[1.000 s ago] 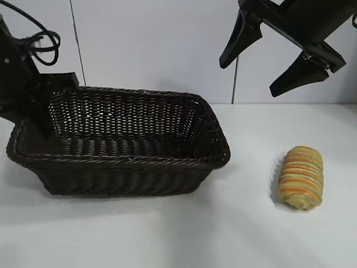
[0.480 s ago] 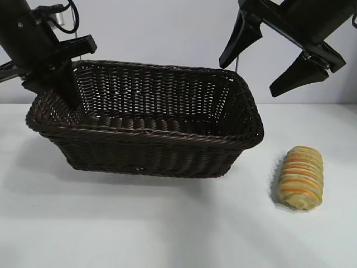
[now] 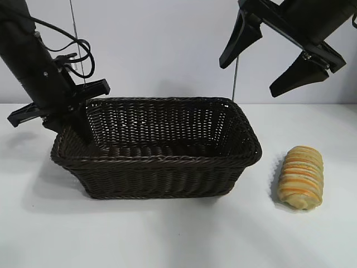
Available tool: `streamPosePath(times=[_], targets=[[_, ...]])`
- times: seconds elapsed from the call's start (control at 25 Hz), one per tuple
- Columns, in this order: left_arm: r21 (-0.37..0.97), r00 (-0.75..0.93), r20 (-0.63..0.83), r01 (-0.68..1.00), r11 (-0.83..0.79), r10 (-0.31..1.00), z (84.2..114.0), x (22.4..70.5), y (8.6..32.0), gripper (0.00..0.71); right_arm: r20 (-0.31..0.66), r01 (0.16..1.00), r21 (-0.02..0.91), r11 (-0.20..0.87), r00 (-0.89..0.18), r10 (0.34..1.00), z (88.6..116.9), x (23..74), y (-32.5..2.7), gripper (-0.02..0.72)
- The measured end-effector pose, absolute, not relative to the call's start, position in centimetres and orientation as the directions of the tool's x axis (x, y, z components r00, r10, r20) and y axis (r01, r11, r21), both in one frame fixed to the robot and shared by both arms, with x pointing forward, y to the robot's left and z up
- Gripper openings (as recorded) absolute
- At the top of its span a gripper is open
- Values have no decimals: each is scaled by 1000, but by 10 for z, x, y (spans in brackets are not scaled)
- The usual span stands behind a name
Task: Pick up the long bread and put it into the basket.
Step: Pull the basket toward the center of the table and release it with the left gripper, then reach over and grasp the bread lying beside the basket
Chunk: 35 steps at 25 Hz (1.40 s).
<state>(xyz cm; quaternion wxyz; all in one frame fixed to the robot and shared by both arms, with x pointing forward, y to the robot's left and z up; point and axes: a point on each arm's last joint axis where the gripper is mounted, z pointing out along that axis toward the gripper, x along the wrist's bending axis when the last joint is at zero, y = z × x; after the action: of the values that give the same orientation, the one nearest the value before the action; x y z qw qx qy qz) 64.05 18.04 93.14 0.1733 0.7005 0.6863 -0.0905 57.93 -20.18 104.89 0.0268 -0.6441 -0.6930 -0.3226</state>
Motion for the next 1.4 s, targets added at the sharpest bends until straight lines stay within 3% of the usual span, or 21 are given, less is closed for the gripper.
streamPosePath(times=[0.16, 0.32, 0.52, 0.8, 0.92, 1.16, 1.28, 1.4], targets=[[112, 54, -372, 994, -13, 927, 939, 643, 179, 568, 453, 910, 413, -38, -169, 876, 1049, 579, -202, 683], [147, 92, -361, 988, -40, 928, 961, 650, 178, 662, 453, 910, 413, -38, -169, 876, 1049, 579, -202, 683], [258, 139, -257, 964, -71, 956, 1009, 655, 187, 679, 453, 911, 412, -37, -169, 875, 1049, 579, -202, 683], [342, 176, 44, 922, -180, 983, 1063, 655, 219, 679, 454, 912, 409, -36, -169, 875, 1049, 579, -202, 683], [356, 113, 118, 923, -148, 987, 1074, 656, 253, 679, 454, 913, 406, -34, -169, 875, 1049, 579, -202, 683], [341, -91, 142, 939, 37, 986, 1087, 646, 344, 680, 455, 914, 404, -33, -170, 874, 1049, 578, -202, 683], [364, -176, 126, 924, 119, 976, 1102, 632, 378, 683, 455, 914, 404, -33, -170, 874, 1049, 578, -202, 683], [409, -214, 68, 897, 168, 974, 1123, 615, 397, 682, 455, 914, 404, -33, -170, 874, 1049, 578, -202, 683]])
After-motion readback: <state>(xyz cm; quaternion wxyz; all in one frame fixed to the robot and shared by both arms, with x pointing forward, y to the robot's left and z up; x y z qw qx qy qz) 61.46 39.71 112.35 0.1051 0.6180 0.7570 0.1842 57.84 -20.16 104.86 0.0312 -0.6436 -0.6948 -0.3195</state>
